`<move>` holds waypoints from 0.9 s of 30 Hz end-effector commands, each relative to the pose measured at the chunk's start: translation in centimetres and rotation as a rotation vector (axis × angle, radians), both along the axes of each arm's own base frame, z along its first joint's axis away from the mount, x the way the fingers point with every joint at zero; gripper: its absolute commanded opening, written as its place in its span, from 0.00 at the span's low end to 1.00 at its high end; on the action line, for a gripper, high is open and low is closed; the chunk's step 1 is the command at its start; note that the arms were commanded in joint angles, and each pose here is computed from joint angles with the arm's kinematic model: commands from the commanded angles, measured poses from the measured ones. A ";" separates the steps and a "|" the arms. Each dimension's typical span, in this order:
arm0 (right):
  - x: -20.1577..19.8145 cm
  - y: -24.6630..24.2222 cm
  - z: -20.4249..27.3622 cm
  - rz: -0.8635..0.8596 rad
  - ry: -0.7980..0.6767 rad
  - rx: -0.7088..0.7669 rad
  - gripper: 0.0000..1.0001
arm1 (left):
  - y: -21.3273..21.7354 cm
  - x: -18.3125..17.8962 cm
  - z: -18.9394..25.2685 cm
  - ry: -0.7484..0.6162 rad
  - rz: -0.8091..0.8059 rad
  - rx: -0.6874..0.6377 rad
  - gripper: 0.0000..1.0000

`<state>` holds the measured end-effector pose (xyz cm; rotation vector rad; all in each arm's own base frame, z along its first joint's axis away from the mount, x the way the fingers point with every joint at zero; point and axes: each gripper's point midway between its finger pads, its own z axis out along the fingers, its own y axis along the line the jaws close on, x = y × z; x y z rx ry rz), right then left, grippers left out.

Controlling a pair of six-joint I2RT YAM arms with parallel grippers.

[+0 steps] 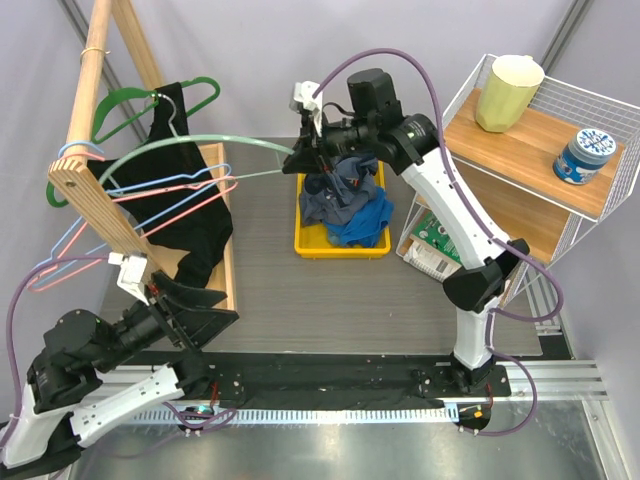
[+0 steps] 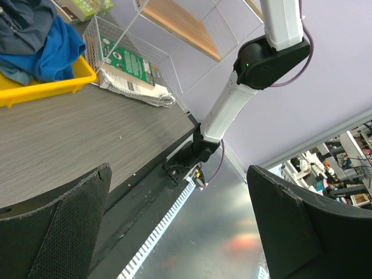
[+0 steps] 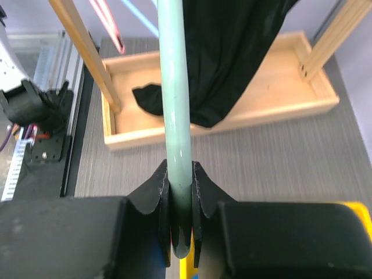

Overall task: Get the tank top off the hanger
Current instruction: Place the hanger at the clothesline.

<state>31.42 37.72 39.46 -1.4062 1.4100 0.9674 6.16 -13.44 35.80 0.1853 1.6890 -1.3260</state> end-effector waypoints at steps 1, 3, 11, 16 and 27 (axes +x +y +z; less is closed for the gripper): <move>-0.5 1.7 6.7 0.089 -0.147 0.201 0.01 | -1.3 0.3 0.8 0.003 -0.022 -0.020 0.98; -1.0 2.5 6.9 0.106 -0.152 0.215 0.01 | -1.4 0.3 0.8 0.007 -0.024 -0.023 0.98; -2.4 5.8 7.4 0.133 -0.219 0.250 0.01 | -2.1 1.1 0.2 0.030 -0.007 -0.007 0.97; -2.8 7.3 7.5 0.145 -0.238 0.273 0.01 | -2.4 1.4 -0.1 0.043 0.000 0.010 0.97; -4.0 10.5 6.4 0.182 -0.230 0.277 0.01 | -2.7 1.7 -0.7 0.055 0.011 0.022 0.97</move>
